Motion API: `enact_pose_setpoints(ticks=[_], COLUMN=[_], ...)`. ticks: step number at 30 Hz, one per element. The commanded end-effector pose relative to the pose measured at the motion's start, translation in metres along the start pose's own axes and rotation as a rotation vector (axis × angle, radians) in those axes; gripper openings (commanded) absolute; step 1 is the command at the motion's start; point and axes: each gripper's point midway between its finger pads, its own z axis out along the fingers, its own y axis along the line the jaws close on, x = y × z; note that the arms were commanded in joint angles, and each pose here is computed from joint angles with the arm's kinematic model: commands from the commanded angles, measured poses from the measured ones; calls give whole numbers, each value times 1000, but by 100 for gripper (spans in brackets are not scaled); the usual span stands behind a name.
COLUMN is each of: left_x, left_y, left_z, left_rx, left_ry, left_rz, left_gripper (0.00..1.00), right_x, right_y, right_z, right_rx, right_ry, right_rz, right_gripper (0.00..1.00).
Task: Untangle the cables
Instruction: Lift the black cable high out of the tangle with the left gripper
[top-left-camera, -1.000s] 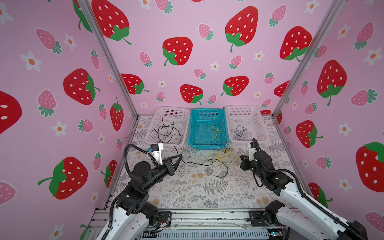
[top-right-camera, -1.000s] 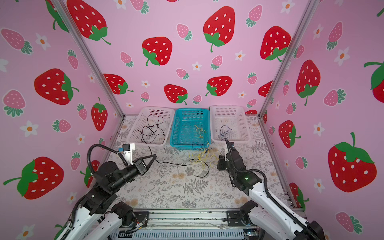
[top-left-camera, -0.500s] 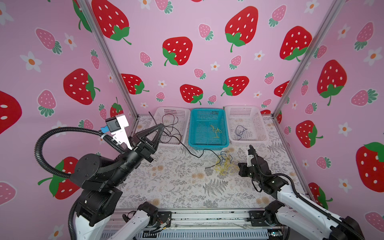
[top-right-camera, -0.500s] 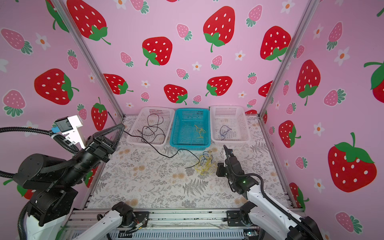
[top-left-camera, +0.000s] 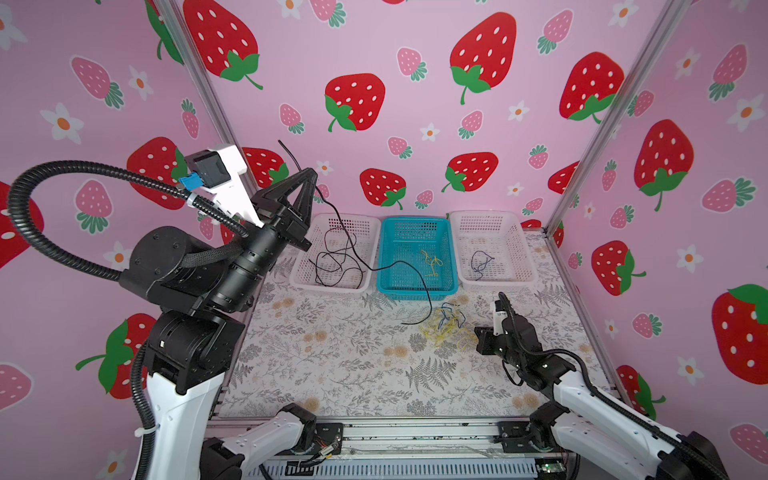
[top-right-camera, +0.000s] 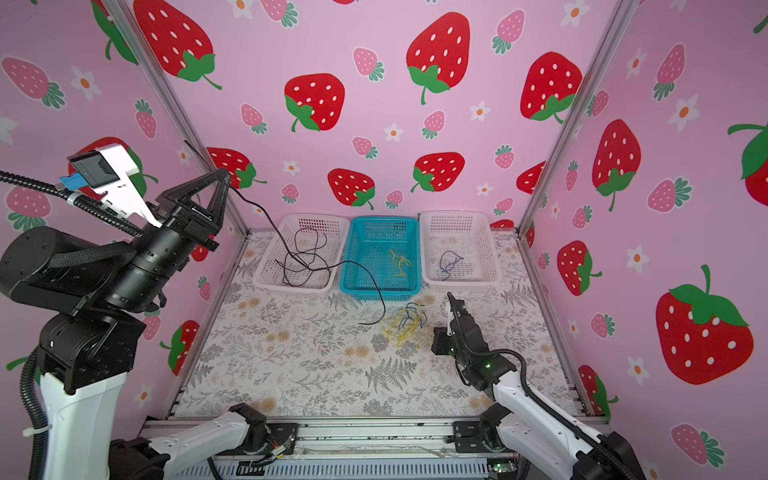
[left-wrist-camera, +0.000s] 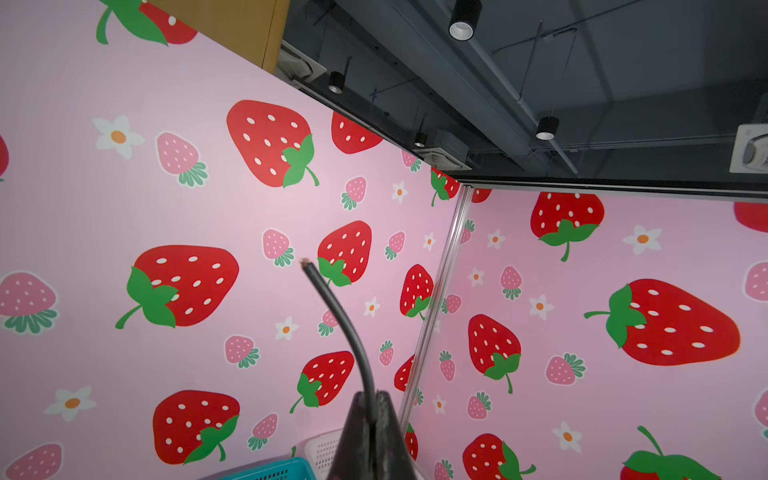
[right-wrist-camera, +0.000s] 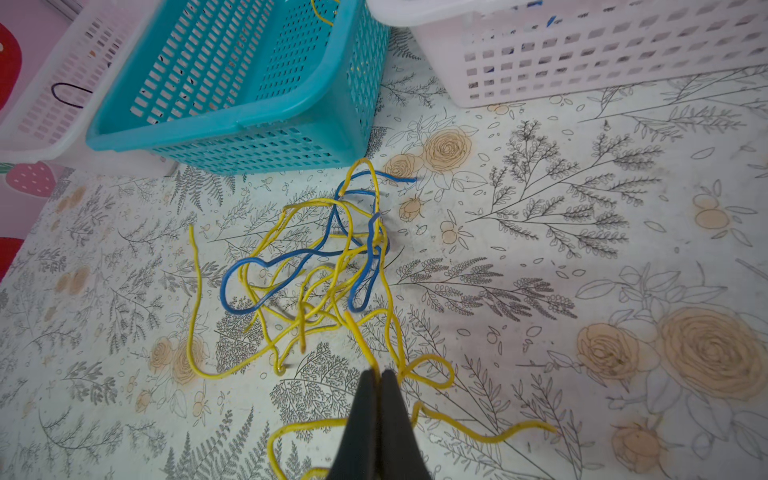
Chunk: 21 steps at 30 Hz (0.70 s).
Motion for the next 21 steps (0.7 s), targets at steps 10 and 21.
enact_pose_setpoints(ticks=[10,21], left_x=[-36,-5], left_y=[7,41], left_z=[18,68], left_rx=[-68,-150], left_ry=[-83,-29], left_rz=[233,369], left_gripper=[0,0], right_x=[1,-7], right_y=[8,24], right_z=[4,-1], right_rx=[-55,-114], right_ry=[-7,-11], right_rz=[4,-12], right_gripper=[0,0])
